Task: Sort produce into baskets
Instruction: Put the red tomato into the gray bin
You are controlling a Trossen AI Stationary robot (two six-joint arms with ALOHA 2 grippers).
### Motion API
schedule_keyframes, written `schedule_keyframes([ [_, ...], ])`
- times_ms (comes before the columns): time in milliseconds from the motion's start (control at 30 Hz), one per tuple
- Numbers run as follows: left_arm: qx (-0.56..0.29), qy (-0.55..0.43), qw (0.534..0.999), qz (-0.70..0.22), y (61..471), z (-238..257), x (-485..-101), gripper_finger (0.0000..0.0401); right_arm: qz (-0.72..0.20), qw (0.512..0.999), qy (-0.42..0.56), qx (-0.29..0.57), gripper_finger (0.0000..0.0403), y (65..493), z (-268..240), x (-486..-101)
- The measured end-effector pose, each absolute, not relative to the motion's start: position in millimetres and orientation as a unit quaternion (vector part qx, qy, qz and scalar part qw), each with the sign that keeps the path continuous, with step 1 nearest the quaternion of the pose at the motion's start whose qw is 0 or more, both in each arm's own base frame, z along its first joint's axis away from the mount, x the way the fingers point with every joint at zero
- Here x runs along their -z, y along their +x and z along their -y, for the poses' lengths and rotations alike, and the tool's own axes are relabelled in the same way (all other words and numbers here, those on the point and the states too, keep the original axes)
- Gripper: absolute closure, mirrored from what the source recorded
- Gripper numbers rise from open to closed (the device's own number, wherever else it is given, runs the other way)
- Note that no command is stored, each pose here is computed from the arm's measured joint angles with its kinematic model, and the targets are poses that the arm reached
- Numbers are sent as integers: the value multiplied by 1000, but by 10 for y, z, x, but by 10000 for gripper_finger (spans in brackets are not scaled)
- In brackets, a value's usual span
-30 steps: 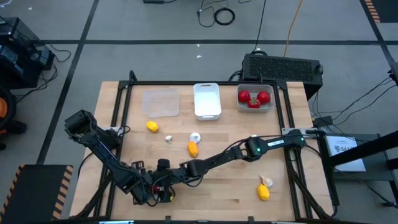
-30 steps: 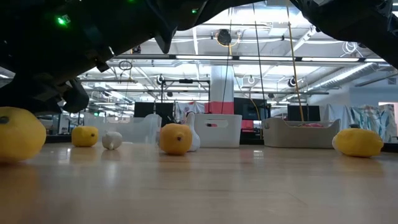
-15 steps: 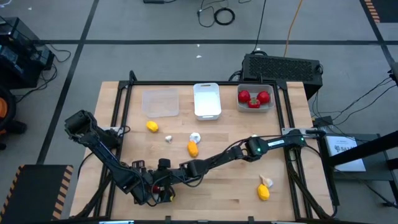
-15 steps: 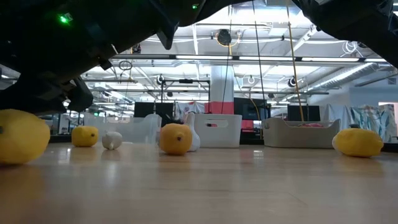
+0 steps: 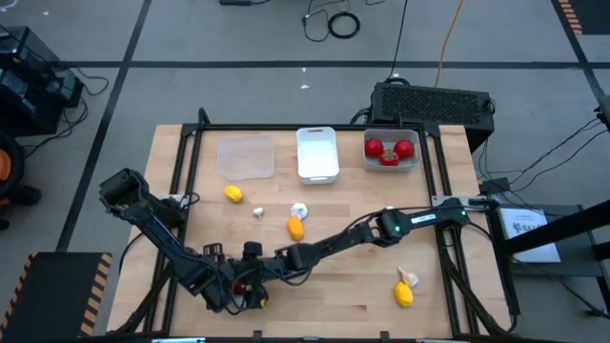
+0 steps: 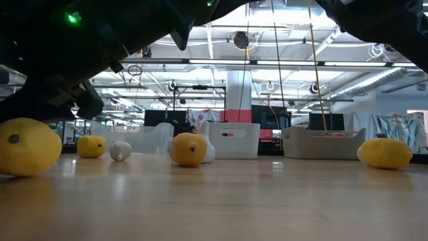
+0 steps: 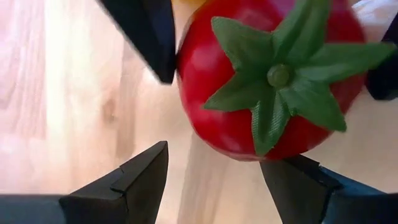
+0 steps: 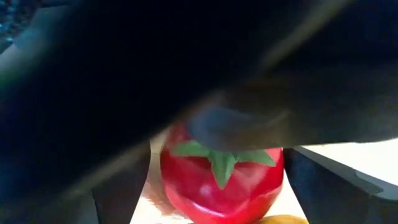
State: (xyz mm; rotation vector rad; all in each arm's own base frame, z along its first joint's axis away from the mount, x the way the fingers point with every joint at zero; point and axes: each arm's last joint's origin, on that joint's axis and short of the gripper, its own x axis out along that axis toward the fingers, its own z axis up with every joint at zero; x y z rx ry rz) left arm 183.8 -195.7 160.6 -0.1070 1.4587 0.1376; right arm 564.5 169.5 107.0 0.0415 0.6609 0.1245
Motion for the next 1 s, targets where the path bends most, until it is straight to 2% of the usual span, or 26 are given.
schedule_keyframes([
  [267,-85,-44,683,-724,1732,1878,-1647,146,-321,945,23,-57,85,5663,-1651,-1057],
  [500,-114,-46,637,-761,1655,1820,-1658,146,-320,945,20,-59,85,5664,-1654,-1057],
  [733,-187,-13,573,-798,1511,1683,-1717,146,-320,945,18,-60,85,5665,-1652,-1059],
  [833,-191,-12,571,-799,1476,1645,-1784,146,-320,945,18,-60,85,5665,-1652,-1059],
  [1000,-184,-34,603,-776,1437,1591,-1940,146,-320,945,18,-60,85,5668,-1643,-1058],
])
